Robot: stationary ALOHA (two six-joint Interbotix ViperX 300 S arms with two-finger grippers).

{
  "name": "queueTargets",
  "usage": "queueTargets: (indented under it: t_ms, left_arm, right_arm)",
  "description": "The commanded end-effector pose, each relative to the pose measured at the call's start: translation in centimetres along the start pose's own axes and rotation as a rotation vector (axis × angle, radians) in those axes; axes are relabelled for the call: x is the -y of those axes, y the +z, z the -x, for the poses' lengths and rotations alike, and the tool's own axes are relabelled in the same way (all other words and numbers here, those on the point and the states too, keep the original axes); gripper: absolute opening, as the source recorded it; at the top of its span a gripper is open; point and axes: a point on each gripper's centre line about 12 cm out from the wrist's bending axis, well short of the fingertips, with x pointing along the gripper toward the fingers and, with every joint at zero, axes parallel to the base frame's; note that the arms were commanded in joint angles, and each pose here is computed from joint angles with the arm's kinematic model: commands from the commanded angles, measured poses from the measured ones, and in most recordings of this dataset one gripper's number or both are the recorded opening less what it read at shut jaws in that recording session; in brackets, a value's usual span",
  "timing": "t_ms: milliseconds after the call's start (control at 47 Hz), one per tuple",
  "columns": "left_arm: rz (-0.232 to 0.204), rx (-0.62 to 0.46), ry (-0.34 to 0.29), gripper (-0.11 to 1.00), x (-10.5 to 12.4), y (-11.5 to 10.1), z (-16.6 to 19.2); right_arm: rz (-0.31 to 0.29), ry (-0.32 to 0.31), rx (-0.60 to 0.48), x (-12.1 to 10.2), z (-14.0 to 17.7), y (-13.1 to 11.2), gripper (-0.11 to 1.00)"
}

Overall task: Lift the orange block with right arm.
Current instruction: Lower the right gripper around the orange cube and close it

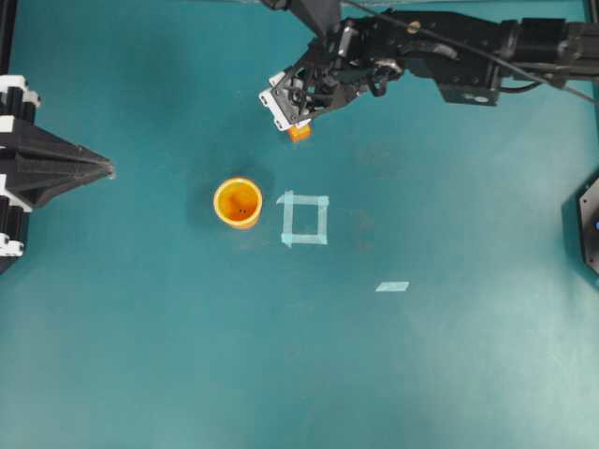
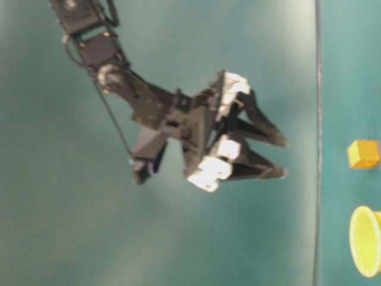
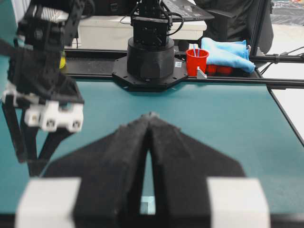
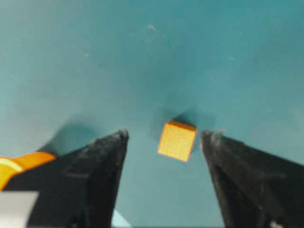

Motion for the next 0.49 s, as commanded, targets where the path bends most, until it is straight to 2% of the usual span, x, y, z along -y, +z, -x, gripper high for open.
queueTargets:
  t_ms: [0, 213, 468]
  left_arm:
    - [-0.002, 0.026, -0.001, 0.00, 0.0, 1.0, -0.3]
    - [-0.001, 0.025, -0.002, 0.00, 0.0, 1.0, -0.3]
    - [-0.002, 0.023, -0.001, 0.00, 0.0, 1.0, -0.3]
  right_arm:
    - [0.006, 0.011, 0.015, -0.6, 0.2, 0.4, 0.64]
    - [0.018, -0.016, -0.028, -0.4, -2.7, -0.7, 0.64]
    - [0.008, -0.014, -0.032, -0.5, -4.1, -1.1, 0.64]
